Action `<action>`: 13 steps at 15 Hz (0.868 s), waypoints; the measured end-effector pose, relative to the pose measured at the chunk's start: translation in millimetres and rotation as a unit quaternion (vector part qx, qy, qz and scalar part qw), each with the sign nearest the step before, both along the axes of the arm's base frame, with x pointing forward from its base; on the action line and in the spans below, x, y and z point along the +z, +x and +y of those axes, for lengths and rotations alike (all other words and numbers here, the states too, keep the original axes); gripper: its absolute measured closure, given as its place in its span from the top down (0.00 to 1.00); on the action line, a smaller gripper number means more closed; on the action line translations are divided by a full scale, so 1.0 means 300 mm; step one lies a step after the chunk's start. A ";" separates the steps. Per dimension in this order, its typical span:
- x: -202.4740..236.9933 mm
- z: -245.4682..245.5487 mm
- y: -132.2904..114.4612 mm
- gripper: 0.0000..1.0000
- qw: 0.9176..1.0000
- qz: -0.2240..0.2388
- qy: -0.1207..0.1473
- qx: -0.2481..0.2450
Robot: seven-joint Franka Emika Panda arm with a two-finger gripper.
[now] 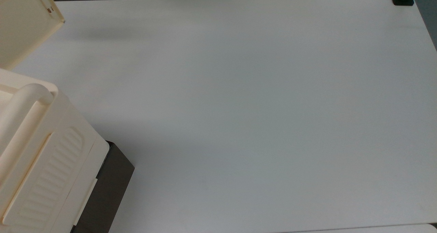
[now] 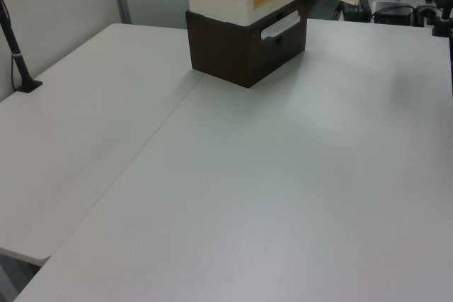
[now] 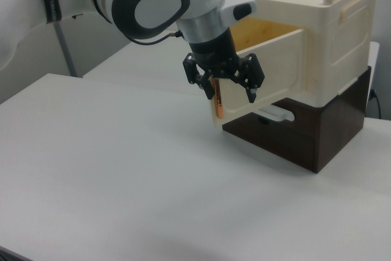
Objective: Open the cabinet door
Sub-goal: 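Release the door and lift the gripper away from it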
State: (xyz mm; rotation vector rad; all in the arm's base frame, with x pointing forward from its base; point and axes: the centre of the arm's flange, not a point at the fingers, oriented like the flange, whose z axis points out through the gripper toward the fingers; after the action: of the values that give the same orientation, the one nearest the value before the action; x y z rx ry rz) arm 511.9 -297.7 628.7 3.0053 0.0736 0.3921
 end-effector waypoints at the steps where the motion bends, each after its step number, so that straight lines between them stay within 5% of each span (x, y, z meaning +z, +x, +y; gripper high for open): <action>1: 0.009 -0.004 -0.009 1.00 1.000 0.001 0.001 -0.002; 9: 0.154 0.067 -0.108 1.00 0.999 0.022 0.024 -0.013; 13: 0.173 0.216 -0.057 1.00 0.998 0.023 0.043 -0.038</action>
State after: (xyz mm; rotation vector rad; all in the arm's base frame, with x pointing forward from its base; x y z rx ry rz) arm 494.7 -232.8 680.7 3.0900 -0.0539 0.3273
